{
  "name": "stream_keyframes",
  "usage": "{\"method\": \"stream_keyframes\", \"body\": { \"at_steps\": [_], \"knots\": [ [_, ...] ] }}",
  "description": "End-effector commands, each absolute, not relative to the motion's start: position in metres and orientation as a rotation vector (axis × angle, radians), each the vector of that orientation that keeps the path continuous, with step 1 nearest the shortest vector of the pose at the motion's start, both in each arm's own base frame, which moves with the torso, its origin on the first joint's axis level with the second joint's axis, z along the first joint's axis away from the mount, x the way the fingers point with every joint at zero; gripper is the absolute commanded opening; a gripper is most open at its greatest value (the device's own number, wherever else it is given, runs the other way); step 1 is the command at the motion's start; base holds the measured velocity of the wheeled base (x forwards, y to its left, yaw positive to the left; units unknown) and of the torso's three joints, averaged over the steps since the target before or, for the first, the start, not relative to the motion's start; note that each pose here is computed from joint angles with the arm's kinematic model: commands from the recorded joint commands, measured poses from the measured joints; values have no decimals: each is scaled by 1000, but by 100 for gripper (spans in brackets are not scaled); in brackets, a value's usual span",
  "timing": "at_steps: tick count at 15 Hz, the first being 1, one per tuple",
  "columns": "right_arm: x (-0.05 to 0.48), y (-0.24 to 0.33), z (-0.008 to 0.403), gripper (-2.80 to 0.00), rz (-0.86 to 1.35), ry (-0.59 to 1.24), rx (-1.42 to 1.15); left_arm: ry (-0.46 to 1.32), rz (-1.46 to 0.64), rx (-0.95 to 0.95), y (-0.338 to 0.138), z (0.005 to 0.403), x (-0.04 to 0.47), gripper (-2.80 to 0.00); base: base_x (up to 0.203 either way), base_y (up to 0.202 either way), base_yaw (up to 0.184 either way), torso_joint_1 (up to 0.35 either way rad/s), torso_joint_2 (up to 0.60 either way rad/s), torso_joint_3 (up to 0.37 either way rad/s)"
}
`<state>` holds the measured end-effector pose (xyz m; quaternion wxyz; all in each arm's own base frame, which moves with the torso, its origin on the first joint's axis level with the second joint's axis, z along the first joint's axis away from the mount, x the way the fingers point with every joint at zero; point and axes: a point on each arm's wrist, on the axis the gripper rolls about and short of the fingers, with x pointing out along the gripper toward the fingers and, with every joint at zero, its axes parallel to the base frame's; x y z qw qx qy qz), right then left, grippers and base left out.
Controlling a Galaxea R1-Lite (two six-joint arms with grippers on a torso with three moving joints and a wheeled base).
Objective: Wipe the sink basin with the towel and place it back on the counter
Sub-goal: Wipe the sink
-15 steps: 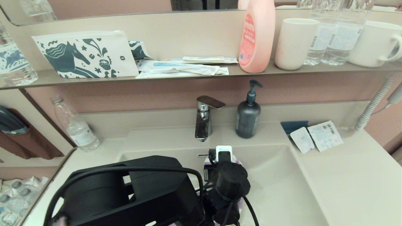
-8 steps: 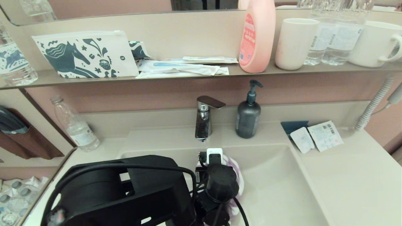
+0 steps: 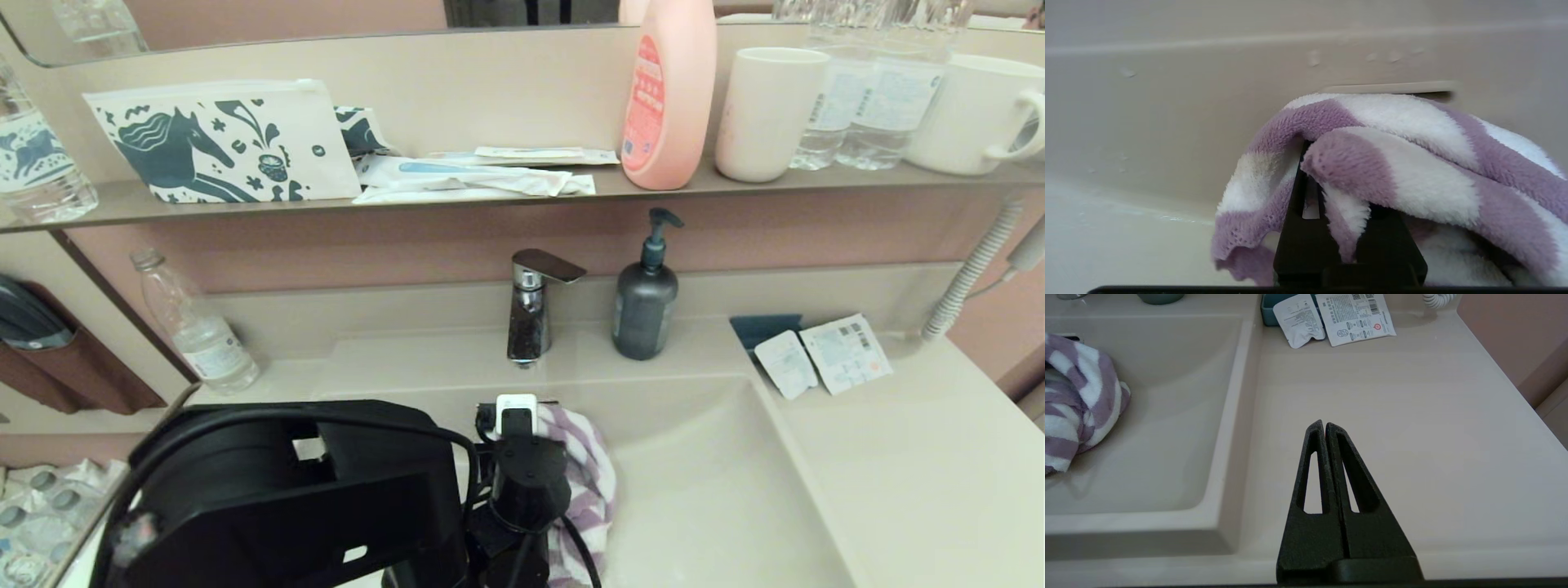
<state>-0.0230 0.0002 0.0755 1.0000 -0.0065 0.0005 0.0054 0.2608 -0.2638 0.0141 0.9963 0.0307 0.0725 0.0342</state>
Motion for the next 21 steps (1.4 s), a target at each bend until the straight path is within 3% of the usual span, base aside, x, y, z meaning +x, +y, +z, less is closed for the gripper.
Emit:
{"method": "stream_keyframes", "body": {
  "at_steps": [1,16,21],
  "knots": [
    [-23,0,75,-280,12,3,-14,150,100,62,-245,16,263,-280,0,0,0,0,0,0],
    [-23,0,76,-280,12,1,-14,268,210,133,-106,2,300,-280,0,0,0,0,0,0],
    [-23,0,75,-280,11,2,-13,186,183,134,-124,15,313,-280,0,0,0,0,0,0]
  ]
}}
